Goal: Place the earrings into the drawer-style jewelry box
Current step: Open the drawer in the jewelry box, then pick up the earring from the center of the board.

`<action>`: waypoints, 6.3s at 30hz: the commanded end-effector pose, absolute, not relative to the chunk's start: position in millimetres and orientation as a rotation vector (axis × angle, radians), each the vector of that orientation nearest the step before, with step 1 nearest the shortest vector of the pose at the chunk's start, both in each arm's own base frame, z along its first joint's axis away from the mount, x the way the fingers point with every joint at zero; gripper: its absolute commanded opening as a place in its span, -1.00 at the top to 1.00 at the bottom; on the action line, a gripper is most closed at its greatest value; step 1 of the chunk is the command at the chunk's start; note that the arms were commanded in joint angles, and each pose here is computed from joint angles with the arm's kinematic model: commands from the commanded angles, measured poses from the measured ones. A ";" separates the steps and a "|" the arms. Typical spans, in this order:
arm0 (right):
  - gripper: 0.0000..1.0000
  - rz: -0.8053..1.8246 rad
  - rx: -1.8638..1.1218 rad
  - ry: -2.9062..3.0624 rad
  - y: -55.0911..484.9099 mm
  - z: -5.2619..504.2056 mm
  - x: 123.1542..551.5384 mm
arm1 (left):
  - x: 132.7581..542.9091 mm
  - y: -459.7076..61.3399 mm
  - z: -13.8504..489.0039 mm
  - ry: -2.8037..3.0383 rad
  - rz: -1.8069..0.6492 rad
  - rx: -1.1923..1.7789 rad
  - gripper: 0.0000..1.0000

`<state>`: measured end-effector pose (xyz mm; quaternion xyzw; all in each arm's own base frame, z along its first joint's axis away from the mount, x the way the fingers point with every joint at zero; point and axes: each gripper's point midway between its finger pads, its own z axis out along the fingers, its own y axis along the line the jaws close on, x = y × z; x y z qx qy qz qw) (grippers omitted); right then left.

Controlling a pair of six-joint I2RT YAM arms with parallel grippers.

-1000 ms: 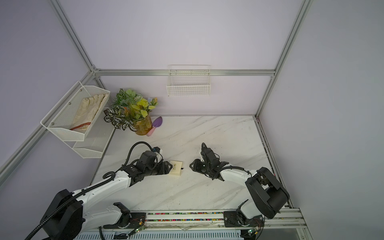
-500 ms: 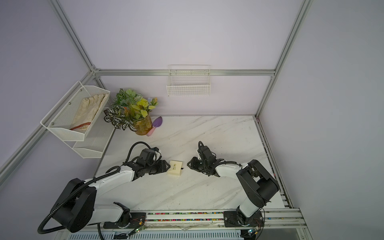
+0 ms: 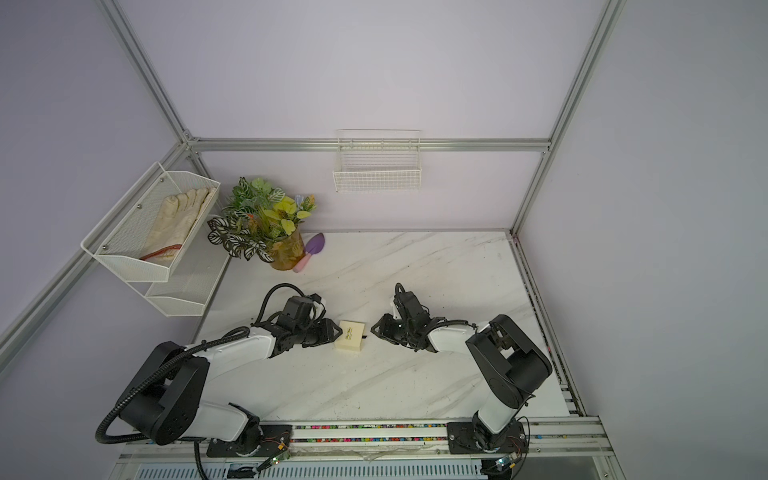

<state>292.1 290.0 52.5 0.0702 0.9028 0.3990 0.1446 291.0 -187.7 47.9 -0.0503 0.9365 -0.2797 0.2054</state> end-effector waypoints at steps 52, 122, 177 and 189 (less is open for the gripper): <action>1.00 1.300 0.209 2.615 324.3 41.2 291.8 | 281.2 -179.3 22.0 2.676 -0.735 -0.167 0.44; 0.55 0.787 0.276 2.659 245.5 43.4 275.4 | 282.5 -178.1 20.0 2.688 -0.712 -0.160 0.37; 0.35 0.399 -0.201 2.668 208.2 31.8 269.7 | 300.9 -162.7 101.7 2.472 -0.608 -0.093 -0.44; 0.31 0.422 -0.211 2.702 205.4 25.6 257.5 | 301.8 -163.6 97.9 2.484 -0.607 -0.091 -0.43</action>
